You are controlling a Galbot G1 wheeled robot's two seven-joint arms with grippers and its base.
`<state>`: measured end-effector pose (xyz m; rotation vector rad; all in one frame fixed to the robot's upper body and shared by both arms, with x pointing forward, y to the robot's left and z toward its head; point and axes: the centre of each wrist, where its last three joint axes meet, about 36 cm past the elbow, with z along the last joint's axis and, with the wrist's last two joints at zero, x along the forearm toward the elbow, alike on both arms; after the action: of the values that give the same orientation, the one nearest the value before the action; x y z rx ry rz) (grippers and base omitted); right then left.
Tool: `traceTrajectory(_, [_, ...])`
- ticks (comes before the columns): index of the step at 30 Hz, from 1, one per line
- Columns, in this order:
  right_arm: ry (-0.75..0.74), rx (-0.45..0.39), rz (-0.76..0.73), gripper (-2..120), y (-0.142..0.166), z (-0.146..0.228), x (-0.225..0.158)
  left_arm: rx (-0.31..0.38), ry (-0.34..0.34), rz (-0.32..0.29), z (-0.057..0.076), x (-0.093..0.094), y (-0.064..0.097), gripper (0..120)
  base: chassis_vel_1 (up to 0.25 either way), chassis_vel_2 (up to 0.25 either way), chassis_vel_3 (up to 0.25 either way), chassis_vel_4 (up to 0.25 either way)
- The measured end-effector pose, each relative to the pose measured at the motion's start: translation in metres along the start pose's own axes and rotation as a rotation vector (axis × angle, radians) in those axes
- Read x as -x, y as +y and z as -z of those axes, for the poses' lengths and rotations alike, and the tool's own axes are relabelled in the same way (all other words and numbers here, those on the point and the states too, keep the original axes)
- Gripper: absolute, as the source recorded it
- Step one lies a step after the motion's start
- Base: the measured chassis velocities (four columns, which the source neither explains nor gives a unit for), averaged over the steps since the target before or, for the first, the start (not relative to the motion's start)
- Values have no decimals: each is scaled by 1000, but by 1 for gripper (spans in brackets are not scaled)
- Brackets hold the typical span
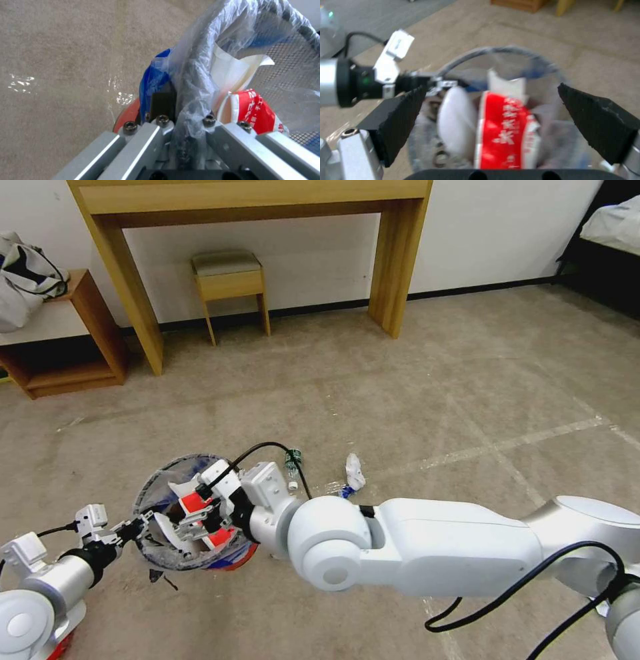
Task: Pick up the trash bin and place the garbage on the floor into it.
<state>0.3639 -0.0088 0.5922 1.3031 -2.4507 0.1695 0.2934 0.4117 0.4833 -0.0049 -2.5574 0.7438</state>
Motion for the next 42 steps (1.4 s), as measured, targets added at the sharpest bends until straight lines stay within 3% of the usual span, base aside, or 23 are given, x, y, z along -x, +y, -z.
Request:
traceTrajectory(14, [-213,86,-128,100,-62,13,-50,6,0,39,2,-8,8,1,0,0,0,0])
traceTrajectory(28, [-259,150,-161,100,-75,2,-70,12,-3,48,2,-12,7,1,0,0,0,0])
traceTrajectory(34, [-412,238,-234,100,-106,-18,-90,20,-13,46,3,-19,2,1,0,0,0,0])
traceTrajectory(42, [-721,177,-325,100,-153,-44,-105,26,-33,50,2,-27,-4,1,0,0,0,0])
